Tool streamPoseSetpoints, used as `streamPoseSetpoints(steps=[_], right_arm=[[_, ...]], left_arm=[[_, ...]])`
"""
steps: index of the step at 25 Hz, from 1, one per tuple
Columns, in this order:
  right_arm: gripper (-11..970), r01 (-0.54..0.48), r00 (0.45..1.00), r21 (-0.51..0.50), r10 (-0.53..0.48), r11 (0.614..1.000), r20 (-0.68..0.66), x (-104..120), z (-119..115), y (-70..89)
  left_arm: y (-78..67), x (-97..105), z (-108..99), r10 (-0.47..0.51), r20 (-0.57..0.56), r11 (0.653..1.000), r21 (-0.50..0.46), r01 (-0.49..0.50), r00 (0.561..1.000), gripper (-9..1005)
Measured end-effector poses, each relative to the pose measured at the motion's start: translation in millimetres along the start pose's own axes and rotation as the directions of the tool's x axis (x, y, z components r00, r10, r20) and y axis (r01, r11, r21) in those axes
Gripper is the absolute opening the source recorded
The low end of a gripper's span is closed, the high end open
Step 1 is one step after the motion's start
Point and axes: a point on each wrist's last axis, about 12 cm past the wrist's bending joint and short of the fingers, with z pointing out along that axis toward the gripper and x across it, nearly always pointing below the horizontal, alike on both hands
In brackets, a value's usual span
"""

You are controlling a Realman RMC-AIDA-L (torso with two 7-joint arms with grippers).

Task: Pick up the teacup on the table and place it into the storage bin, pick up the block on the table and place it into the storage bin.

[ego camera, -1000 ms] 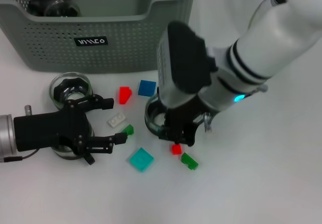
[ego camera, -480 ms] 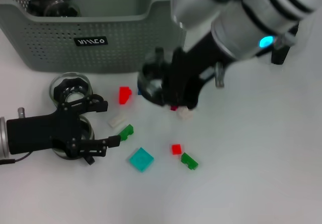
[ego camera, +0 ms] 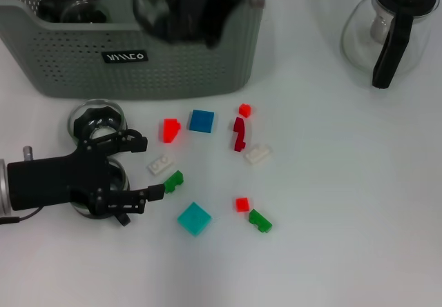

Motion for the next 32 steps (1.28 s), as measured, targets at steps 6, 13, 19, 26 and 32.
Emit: streamPoseSetpoints(steps=[6, 13, 19, 26, 32], right_arm=[[63, 0.022, 0.999, 0.184, -0.029, 0.983, 0.034, -9, 3, -30.1], [63, 0.019, 0.998, 0.331, -0.037, 0.943, 0.048, 15, 40, -64.1], [63, 0.02, 0.997, 0.385, -0.046, 0.923, 0.057, 38, 68, -77.4], [63, 0.013, 0.995, 0.446, -0.054, 0.895, 0.079, 55, 78, -86.3], [63, 0.057, 0.996, 0.494, -0.085, 0.868, 0.035, 66, 93, -85.6]], left_arm=[[0.8, 0, 0, -0.002, 0.006, 1.0, -0.01, 0.002, 1.0, 933], [1.8, -1, 1, 0.0, 0.008, 1.0, -0.012, 0.0, 1.0, 933], [4.6, -2, 2, 0.003, 0.005, 1.0, -0.021, -0.003, 1.0, 932], [6.1, -3, 3, 0.003, 0.002, 1.0, -0.027, -0.003, 1.0, 932], [7.3, -1, 7, -0.002, -0.003, 0.999, -0.043, 0.001, 1.0, 932]])
